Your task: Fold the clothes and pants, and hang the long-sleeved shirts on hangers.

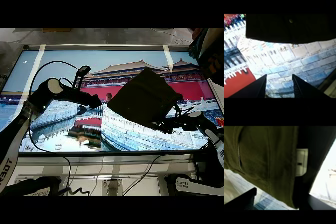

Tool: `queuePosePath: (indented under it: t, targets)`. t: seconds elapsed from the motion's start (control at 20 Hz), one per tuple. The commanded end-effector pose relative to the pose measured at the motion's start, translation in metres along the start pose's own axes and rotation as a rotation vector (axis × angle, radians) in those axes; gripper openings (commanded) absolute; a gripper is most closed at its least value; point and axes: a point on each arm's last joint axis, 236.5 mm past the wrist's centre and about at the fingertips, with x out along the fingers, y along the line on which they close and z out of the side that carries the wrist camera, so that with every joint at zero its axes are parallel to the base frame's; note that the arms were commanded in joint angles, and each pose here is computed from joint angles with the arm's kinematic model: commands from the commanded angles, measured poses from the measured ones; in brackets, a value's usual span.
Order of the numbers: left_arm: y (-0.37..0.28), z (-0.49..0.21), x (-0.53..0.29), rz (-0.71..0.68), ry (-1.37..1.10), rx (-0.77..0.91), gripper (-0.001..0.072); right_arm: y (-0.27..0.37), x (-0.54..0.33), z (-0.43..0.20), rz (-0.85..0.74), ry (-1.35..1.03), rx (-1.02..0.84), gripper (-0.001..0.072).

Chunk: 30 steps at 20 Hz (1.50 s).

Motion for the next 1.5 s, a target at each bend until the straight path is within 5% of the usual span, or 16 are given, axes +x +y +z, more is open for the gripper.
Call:
queuePosePath:
  t: [0.0,0.15,0.25,0.55,0.8,1.05,1.2,1.35,1.45]
  targets:
    - [0.001,0.001,0.0,0.003,-0.004,0.0,0.0361,0.003,-0.001,0.014,-0.046,-0.045,0.01,0.055]
    - [0.001,0.001,0.0,0.003,-0.004,0.0,0.0361,0.009,-0.023,0.019,-0.111,-0.013,-0.115,0.0547]
    - [0.001,0.001,0.0,0.003,-0.004,0.0,0.0361,-0.004,-0.036,0.02,-0.205,0.018,-0.19,0.0476]
    - [0.001,0.001,0.0,0.003,-0.003,0.0,0.0361,-0.033,-0.035,0.001,-0.295,0.096,-0.22,0.0448]
    - [0.001,0.001,0.0,0.003,-0.004,0.0,0.0361,-0.036,-0.016,-0.003,-0.241,0.055,-0.149,0.0445]
    - [0.004,0.0,0.005,0.005,0.001,-0.006,0.0361,0.003,0.006,0.016,-0.005,-0.1,-0.047,0.0411]
    - [0.009,-0.005,0.015,0.003,0.024,-0.019,0.0361,0.03,0.003,0.026,0.108,-0.153,-0.093,0.0276]
    - [0.02,-0.007,0.03,0.015,0.027,-0.04,0.0361,0.037,0.002,0.028,0.135,-0.161,-0.119,0.0039]
    - [0.028,-0.001,0.048,0.007,-0.001,-0.088,0.0361,0.04,0.003,0.02,0.149,-0.129,-0.13,0.0039]
